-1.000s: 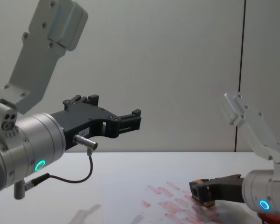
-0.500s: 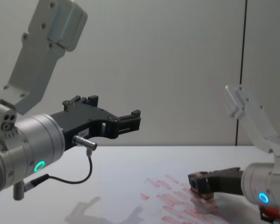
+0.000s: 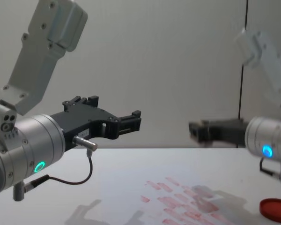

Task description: Use the one hand to pick up the stamp and affix it onto the A4 paper.

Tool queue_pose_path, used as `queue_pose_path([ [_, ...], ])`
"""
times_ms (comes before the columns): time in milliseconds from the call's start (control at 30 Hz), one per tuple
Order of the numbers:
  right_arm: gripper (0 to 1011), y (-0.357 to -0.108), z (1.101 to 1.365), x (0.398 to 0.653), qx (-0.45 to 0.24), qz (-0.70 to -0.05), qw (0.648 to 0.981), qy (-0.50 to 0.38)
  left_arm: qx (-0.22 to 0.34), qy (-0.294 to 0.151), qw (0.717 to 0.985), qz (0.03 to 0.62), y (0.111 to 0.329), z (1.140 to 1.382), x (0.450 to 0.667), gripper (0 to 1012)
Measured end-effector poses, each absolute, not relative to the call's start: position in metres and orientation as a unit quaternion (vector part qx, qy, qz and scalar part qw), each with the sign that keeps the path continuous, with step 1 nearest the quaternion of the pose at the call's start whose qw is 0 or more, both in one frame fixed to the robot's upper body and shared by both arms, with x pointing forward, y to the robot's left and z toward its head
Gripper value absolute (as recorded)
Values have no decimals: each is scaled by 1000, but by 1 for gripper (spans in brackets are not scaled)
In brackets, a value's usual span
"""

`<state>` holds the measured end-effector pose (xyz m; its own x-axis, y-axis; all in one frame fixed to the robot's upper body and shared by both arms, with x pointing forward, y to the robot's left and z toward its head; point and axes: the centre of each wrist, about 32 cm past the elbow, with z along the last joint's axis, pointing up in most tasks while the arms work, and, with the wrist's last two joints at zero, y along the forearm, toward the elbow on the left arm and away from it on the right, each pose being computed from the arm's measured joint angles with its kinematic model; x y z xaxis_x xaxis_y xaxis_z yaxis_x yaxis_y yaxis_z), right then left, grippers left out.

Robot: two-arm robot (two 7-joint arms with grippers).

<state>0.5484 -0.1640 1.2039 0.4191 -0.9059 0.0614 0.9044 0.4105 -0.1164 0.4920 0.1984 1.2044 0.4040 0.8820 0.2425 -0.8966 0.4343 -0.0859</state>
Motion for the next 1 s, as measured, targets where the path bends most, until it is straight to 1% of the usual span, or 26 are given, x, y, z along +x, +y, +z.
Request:
queue_pose_path([
  [67,219,-165,1212,547,-54,-543,838,-6,29,-126,837,531,198,1204,492,993],
  [267,219,-170,1225,541,-37,-556,830,-21,29,-126,837,531,198,1204,492,993],
  [433,219,-176,1228,536,-38,-570,821,-18,29,-126,837,531,198,1204,492,993],
  [700,219,-191,1224,522,-57,-591,805,3,29,-126,837,531,198,1204,492,993],
  [1000,219,-206,1209,503,-88,-607,789,37,29,-126,837,531,198,1204,492,993],
])
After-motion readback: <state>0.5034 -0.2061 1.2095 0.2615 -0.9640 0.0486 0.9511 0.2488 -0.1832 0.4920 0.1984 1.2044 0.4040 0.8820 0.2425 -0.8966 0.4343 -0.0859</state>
